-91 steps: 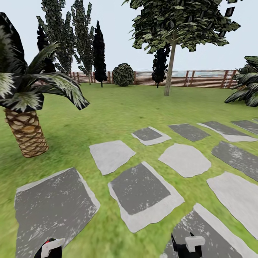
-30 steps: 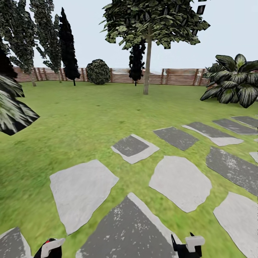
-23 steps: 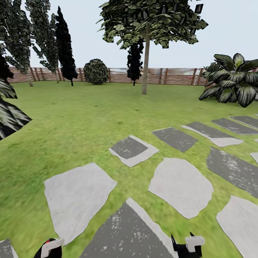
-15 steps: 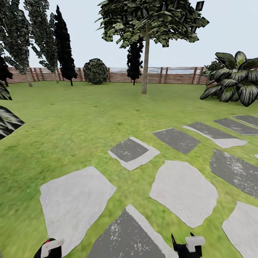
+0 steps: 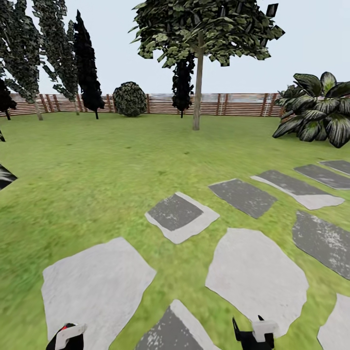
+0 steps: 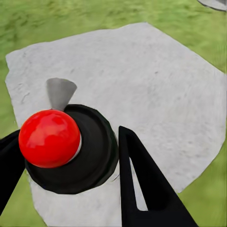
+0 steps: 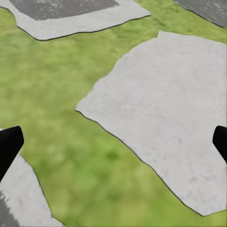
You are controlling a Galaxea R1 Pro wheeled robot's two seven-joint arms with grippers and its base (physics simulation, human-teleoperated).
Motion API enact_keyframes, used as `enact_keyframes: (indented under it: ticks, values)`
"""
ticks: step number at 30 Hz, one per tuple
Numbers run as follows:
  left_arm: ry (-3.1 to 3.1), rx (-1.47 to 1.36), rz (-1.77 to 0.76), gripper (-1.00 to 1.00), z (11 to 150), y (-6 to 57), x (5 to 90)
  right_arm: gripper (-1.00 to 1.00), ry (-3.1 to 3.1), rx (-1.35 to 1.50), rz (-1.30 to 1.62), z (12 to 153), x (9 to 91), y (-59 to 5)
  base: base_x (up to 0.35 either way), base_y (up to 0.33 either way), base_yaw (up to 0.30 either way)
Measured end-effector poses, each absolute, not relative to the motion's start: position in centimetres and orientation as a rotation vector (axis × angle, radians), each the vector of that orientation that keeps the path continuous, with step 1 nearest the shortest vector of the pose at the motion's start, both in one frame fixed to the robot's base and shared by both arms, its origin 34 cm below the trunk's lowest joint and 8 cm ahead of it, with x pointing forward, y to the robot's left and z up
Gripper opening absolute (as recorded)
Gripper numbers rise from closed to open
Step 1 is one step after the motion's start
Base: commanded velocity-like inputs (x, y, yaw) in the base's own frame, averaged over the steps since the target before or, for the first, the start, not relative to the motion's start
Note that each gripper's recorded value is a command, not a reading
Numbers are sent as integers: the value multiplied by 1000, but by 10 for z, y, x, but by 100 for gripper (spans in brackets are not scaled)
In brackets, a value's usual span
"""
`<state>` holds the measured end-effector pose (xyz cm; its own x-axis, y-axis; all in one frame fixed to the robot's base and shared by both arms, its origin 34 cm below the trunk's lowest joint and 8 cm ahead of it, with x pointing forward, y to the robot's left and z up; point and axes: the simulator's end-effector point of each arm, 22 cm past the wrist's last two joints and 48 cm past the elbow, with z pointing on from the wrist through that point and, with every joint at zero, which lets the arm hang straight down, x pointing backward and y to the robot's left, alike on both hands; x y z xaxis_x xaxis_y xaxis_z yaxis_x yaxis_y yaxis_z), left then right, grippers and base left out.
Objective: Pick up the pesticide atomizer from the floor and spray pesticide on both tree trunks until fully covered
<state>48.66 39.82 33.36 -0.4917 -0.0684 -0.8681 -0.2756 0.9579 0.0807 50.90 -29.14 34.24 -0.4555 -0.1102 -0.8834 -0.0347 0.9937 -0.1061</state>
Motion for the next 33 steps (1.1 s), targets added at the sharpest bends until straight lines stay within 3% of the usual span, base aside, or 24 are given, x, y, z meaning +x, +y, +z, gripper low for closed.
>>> enact_keyframes:
  ticks: [33]
  values:
    - [2078, -244, 254, -100, 334, 398, 487, 100, 2044, -103, -87, 342, 509, -291, 340, 0, 0]
